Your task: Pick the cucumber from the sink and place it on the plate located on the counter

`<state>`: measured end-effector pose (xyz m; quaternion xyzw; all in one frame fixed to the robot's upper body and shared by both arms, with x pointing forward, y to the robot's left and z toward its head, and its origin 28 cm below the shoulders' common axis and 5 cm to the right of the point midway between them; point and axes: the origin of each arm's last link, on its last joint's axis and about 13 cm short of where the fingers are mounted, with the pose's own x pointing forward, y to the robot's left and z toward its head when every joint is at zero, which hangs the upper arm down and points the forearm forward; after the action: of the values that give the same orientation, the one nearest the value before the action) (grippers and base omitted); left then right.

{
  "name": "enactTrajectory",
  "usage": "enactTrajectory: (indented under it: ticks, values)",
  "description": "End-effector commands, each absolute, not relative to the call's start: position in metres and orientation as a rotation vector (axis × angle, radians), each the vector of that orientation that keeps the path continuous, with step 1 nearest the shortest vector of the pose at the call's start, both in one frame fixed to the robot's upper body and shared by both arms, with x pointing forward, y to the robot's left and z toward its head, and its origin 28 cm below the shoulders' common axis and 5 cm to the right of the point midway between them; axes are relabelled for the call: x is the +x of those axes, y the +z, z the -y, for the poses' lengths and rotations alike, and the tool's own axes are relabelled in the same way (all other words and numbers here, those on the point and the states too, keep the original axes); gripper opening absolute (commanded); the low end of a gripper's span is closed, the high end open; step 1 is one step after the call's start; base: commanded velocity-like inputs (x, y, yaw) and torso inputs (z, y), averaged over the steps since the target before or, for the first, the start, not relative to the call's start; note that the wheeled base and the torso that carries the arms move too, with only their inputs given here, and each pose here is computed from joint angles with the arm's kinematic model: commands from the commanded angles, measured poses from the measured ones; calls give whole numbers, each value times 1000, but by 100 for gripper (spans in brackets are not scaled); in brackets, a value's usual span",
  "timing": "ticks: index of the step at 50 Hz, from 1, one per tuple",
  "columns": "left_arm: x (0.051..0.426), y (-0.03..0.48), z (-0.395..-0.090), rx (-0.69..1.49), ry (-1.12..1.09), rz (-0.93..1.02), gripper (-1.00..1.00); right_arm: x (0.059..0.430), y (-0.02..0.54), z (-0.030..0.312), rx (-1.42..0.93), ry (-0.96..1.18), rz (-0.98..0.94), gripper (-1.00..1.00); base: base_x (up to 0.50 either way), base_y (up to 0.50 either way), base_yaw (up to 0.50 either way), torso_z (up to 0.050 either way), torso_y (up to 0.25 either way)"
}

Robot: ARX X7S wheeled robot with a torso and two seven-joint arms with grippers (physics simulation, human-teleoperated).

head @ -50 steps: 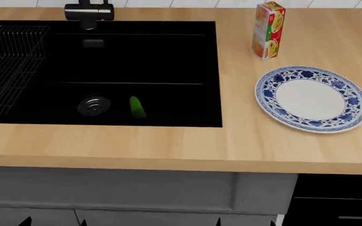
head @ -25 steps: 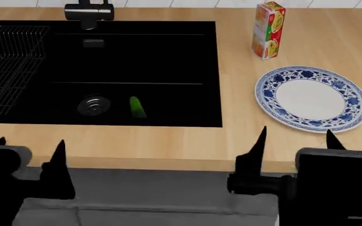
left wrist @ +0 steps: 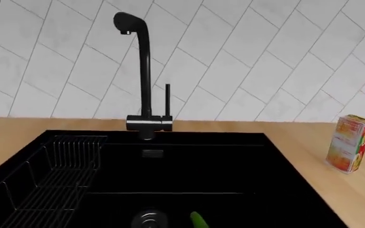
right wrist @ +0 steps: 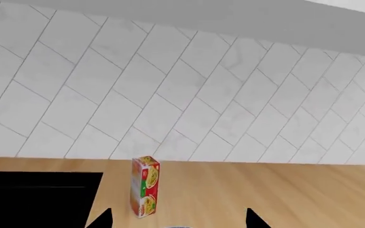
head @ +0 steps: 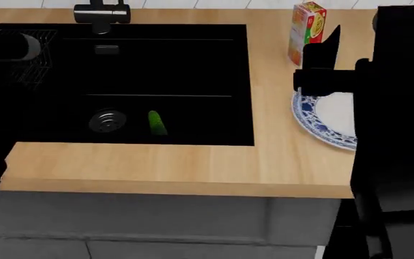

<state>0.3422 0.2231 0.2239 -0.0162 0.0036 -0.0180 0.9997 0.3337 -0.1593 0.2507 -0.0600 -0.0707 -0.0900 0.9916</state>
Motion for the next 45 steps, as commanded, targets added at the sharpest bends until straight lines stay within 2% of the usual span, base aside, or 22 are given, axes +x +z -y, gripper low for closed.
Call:
enactTrajectory:
  ticks: [1,11,20,41,45]
  values:
    - [383,262,-216,9,-25,1,100,368,270,160,-117,-179,94,100,0,0,0,0,0]
    - [425,282,-206,55,-4,7,100,405,276,156,-117,-151,63,100,0,0,0,0,0]
    - [430,272,-204,71,-3,-17,100,411,267,154,-86,-138,46,100,0,-21,0,0,0]
    - [420,267,-213,75,29,-31,100,403,266,149,-71,-107,32,100,0,-499,0,0,0]
    - [421,266,-215,74,33,-28,100,403,266,146,-78,-93,31,100,0,0,0,0,0]
